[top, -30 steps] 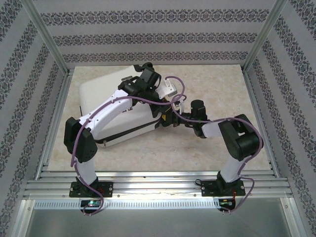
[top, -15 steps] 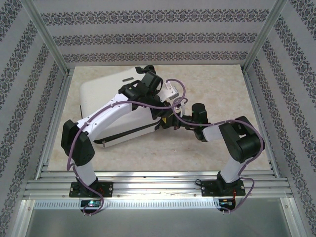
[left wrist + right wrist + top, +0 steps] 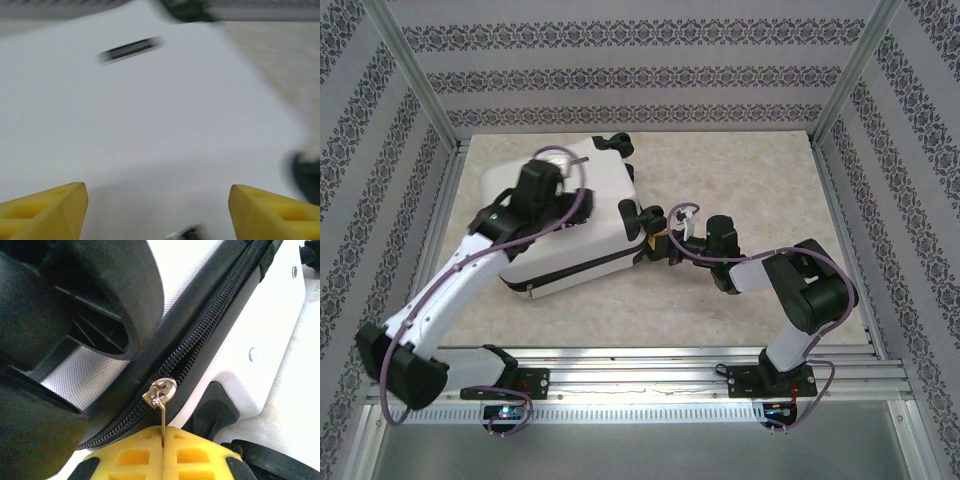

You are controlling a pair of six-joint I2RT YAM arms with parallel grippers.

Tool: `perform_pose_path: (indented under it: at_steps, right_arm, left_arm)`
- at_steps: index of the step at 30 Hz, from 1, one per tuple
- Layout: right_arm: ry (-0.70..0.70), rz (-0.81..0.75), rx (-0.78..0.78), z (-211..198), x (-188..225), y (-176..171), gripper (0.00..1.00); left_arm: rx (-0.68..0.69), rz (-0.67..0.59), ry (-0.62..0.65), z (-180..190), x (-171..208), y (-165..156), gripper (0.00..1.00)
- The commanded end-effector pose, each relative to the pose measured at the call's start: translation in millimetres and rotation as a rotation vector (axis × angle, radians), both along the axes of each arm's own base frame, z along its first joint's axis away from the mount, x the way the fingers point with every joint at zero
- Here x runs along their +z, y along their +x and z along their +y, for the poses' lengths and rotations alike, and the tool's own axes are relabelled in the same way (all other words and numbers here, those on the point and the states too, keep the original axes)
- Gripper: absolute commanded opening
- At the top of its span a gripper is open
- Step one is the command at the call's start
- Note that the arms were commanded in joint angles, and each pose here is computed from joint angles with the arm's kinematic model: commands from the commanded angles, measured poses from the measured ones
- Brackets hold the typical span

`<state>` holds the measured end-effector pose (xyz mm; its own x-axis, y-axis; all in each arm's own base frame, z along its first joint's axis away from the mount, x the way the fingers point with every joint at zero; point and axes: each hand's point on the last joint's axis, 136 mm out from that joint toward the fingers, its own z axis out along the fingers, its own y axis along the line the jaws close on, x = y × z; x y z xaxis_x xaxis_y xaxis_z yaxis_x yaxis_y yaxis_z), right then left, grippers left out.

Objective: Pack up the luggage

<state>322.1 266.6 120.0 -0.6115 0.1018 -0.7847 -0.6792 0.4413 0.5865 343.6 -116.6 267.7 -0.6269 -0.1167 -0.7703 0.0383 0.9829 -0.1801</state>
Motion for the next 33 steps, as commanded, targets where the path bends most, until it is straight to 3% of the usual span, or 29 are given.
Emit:
perform_pose_path:
  at_steps: [1,6,12,19,27,30,33]
  right_arm:
    - [0.074,-0.159,0.03,10,43,-8,0.0]
    - [0.068,-0.164,0.035,13,42,-13,0.0]
    - [0.068,-0.164,0.047,17,43,-23,0.0]
    - [0.061,-0.183,0.069,30,47,-44,0.0]
    - [0.056,-0.194,0.139,55,49,-67,0.0]
    - [0.058,-0.196,0.152,62,48,-64,0.0]
    - [0.046,-0.215,0.148,67,48,-56,0.0]
  left_arm:
    - [0.288,0.046,-0.126,53,-27,-14,0.74]
    - [0.456,0.024,-0.154,102,-41,-25,0.77]
    - [0.473,0.035,-0.17,119,-48,-4,0.77]
    - [0.361,0.006,-0.158,115,-50,50,0.75]
    - [0.138,-0.116,-0.117,101,-14,127,0.73]
    - [0.074,-0.129,-0.145,89,2,142,0.71]
    - [0.093,-0.112,-0.188,86,15,137,0.7]
